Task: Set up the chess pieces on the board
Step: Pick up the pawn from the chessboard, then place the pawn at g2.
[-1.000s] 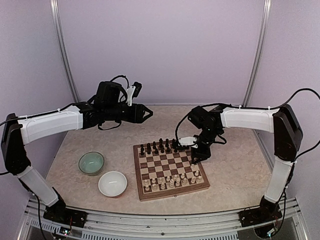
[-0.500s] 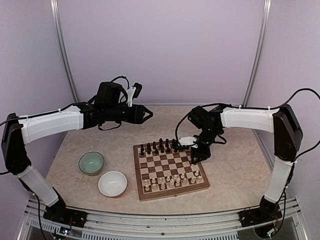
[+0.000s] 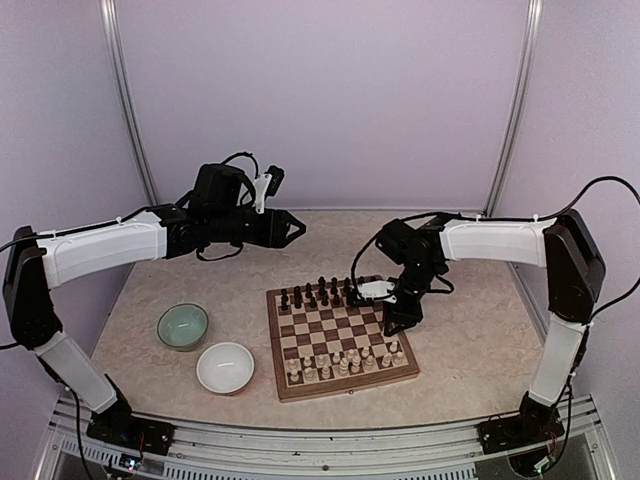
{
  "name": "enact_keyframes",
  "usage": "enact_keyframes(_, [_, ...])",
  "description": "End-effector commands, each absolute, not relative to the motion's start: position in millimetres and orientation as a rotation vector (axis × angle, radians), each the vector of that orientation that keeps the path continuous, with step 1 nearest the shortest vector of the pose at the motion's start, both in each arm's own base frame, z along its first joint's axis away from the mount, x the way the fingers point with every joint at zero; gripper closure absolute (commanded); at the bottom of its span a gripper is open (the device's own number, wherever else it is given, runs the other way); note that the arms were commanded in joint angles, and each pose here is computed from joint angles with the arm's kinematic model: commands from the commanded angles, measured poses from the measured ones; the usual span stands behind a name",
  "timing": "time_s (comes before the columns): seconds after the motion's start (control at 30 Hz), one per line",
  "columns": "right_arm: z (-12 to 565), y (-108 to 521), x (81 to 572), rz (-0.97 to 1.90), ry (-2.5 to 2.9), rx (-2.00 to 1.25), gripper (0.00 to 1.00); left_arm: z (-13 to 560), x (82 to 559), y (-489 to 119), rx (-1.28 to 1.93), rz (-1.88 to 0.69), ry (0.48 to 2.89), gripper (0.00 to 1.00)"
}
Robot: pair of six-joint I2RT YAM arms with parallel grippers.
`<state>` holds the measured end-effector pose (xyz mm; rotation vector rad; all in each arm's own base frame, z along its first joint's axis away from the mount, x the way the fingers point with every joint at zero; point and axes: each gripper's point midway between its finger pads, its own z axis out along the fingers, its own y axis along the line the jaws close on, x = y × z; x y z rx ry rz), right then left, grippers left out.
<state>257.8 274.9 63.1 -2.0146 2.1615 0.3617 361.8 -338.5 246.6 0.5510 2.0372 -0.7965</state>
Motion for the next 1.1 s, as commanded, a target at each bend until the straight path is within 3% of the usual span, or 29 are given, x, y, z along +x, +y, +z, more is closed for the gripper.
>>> enact_keyframes(0.0, [56.5,276.6,253.8,0.361,2.164,-2.035,0.65,257.5,366.0,-341.7,0.561,-0.8,2.013,0.5])
enact_keyframes(0.13, [56.0,280.7,252.0,0.37,2.15,-2.044,0.72,258.4,366.1,-342.0,0.562,-0.801,2.01,0.5])
enact_keyframes(0.37, [60.5,290.6,244.0,0.413,2.118,-2.076,0.93,257.7,365.3,-342.9,0.565,-0.804,2.012,0.5])
enact_keyframes(1.07, [63.3,294.4,208.4,0.472,2.066,-2.202,0.94,254.9,365.5,-343.3,0.567,-0.799,2.02,0.5])
